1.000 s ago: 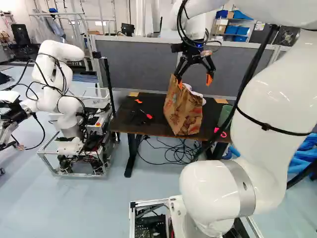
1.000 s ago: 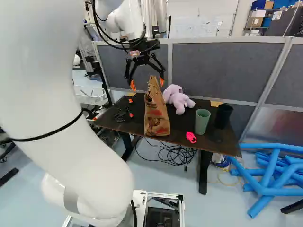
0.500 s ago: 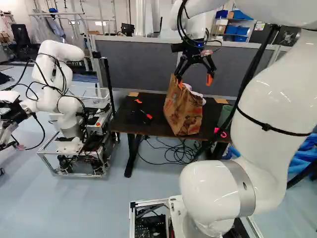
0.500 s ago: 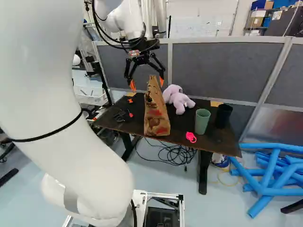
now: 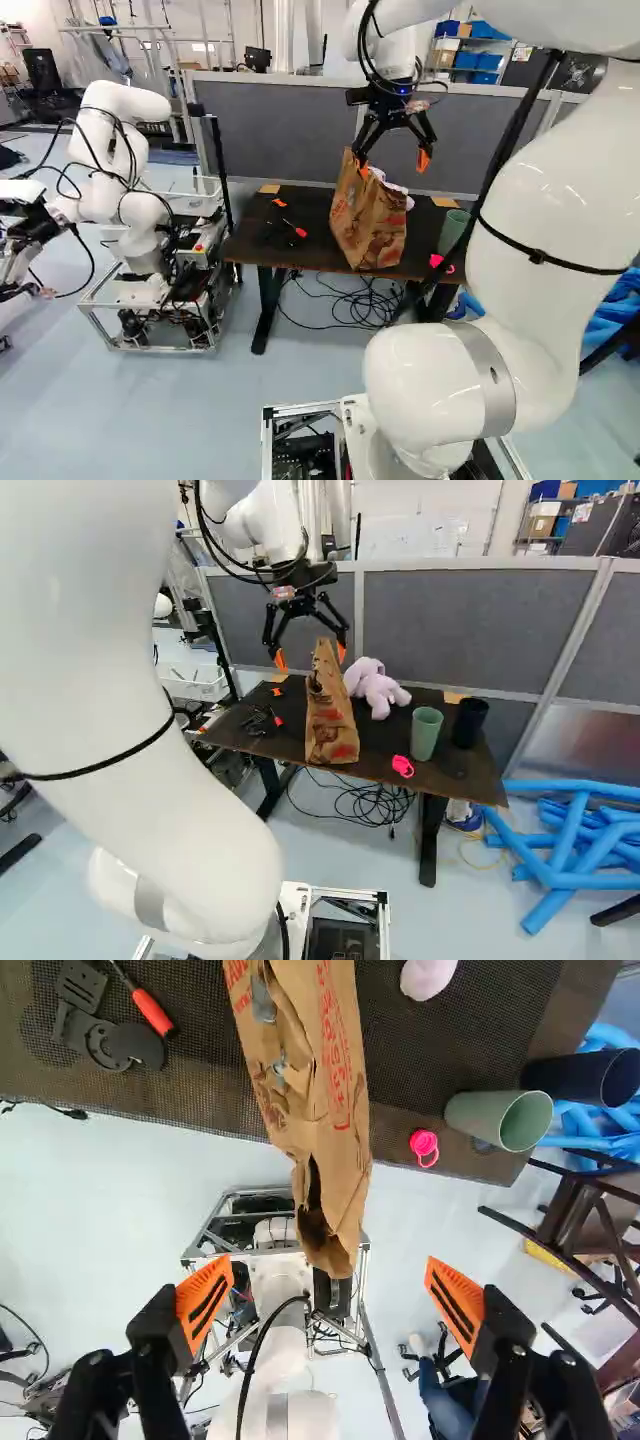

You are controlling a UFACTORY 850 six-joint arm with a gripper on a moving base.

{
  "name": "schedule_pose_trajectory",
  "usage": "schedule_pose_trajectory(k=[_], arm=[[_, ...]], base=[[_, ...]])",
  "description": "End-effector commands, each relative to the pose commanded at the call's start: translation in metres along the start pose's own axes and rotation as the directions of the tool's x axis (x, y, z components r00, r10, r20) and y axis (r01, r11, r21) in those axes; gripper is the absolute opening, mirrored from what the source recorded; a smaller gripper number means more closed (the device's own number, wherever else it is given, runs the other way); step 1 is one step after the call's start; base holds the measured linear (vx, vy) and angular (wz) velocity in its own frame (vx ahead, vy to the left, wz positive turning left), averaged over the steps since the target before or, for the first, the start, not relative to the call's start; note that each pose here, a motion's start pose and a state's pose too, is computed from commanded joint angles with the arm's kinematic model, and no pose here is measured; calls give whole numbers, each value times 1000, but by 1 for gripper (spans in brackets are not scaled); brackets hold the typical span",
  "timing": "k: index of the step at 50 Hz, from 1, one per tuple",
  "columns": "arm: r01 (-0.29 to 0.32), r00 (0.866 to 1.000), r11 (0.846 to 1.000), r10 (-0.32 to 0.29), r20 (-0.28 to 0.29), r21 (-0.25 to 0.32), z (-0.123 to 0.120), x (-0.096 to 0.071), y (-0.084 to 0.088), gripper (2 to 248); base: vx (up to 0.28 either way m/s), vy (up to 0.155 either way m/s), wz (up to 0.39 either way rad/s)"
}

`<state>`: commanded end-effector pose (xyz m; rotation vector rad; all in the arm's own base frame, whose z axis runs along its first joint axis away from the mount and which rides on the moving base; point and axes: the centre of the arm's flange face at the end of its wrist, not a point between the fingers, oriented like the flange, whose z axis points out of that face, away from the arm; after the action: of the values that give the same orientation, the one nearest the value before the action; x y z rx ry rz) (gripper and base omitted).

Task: Pick up the bag on the ground and place it on the table

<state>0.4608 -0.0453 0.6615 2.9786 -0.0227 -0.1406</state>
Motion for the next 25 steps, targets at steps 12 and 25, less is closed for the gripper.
schedule_pose_trajectory(k=[12,25], arm=[[0,1000,1000,0,0,0,0,0,0,247],[0,1000,1000,0,0,0,0,0,0,247]], base=[[-118,1,4],[-162,0,5]])
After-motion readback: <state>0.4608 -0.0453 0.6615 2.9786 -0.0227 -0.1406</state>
